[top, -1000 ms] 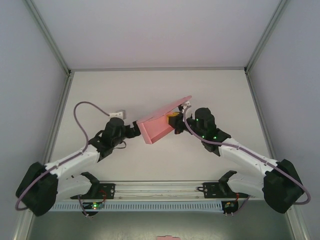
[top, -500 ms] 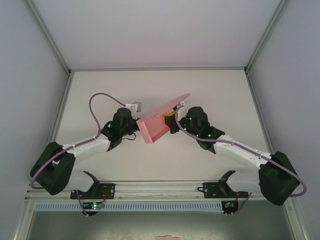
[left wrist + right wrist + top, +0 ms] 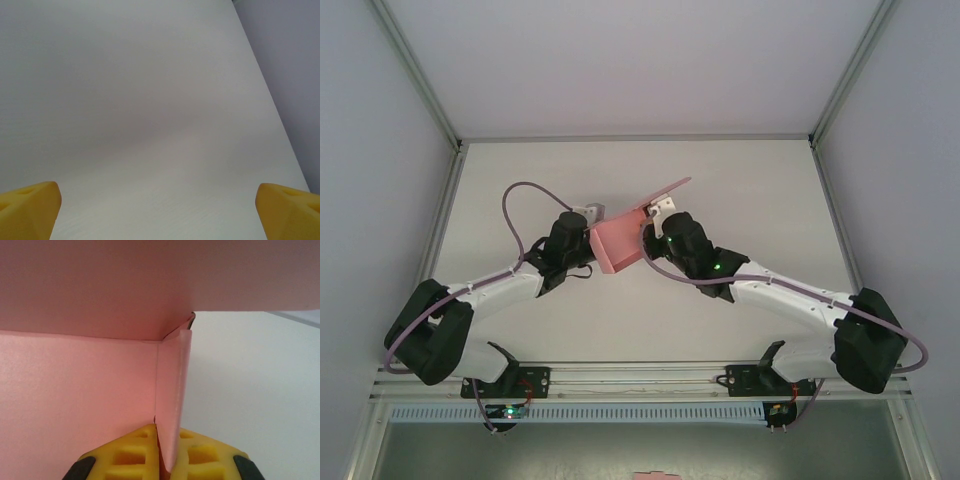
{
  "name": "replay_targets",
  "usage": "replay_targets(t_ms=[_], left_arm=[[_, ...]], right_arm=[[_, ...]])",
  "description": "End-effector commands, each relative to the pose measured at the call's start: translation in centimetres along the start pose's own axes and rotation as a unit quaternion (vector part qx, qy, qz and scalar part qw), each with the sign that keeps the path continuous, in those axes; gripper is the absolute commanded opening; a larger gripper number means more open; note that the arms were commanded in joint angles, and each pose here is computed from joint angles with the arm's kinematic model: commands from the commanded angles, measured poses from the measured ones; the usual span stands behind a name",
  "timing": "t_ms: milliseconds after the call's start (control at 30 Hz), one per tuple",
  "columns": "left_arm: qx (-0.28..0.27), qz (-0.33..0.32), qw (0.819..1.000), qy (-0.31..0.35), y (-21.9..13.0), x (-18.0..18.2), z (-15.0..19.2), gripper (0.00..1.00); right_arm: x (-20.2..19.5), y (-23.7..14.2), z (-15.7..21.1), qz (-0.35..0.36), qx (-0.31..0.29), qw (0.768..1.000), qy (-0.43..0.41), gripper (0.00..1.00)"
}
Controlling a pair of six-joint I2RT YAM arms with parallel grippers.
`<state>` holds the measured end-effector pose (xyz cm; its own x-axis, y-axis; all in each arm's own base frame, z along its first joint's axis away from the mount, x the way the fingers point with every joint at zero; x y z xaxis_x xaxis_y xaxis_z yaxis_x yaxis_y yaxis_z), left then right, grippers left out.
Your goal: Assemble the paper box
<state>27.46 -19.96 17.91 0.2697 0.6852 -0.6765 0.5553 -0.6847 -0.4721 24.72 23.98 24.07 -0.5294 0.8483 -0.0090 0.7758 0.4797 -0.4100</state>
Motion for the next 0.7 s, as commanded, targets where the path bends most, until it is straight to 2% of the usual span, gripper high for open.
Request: replay_targets(t_ms=[0, 33, 100, 167, 200, 267, 333, 400, 467, 500, 567, 667], left_arm=[[-0.045, 0.171, 0.977, 0.117, -2.0, -8.6, -2.6, 1.0], [-0.045, 0.144, 0.982, 0.115, -1.8, -8.0, -2.5, 1.0], [-0.041, 0.061, 0.991, 0.108, -1.4, -6.0, -2.2, 1.0], [-0.043, -0.06, 0.993, 0.097, -1.4, -3.0, -1.6, 1.0], [-0.047, -0.123, 0.987, 0.087, -1.8, -1.5, -1.3, 1.0], [-0.052, -0.238, 0.967, 0.073, -3.1, 1.6, -0.4, 1.0], [-0.063, -0.35, 0.933, 0.058, -5.3, 4.0, 0.2, 1.0], [-0.075, -0.435, 0.896, 0.043, -7.7, 5.6, 0.4, 1.0], [-0.087, -0.468, 0.879, 0.033, -9.4, 6.1, 0.5, 1.0], [-0.093, -0.467, 0.879, 0.03, -9.8, 6.0, 0.6, 1.0], [-0.097, -0.431, 0.897, 0.03, -10.1, 5.4, 0.7, 1.0], [-0.099, -0.316, 0.942, 0.049, -9.6, 3.6, 0.7, 1.0]], right_arm=[[-0.2, 0.5, 4.2, -0.063, 0.049, 0.997, 0.014, 0.0], [-0.4, -0.1, 3.6, -0.092, 0.023, 0.994, 0.045, 0.0], [-1.4, -1.2, 2.7, -0.107, -0.016, 0.99, 0.085, 0.0], [-2.6, -2.6, 2.3, -0.078, -0.04, 0.992, 0.096, 0.0], [-3.3, -3.2, 2.3, -0.052, -0.045, 0.993, 0.097, 0.0], [-4.8, -4.2, 3.0, 0.006, -0.031, 0.995, 0.099, 0.0], [-6.5, -4.7, 4.4, 0.064, -0.003, 0.992, 0.105, 0.0], [-7.6, -4.7, 6.5, 0.103, 0.036, 0.988, 0.114, 0.0], [-8.0, -4.1, 8.6, 0.123, 0.072, 0.982, 0.125, 0.0], [-8.0, -3.5, 9.8, 0.13, 0.093, 0.978, 0.132, 0.0], [-7.9, -2.4, 11.8, 0.139, 0.124, 0.971, 0.149, 0.0], [-7.6, -0.7, 14.0, 0.152, 0.164, 0.96, 0.171, 0.0]])
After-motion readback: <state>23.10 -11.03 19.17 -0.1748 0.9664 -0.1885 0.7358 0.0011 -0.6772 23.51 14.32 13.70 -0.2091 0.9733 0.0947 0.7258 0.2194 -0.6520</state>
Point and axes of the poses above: each hand's point on the last joint's axis, 136 mm out from that joint toward the fingers, its own y axis out along the fingers, its own x axis along the line the jaws close on, z = x × y, the point moved 8 cm from there along -y, back along the fingers, and after that the axes turned 3 degrees about -y, right-handed, at the moved point
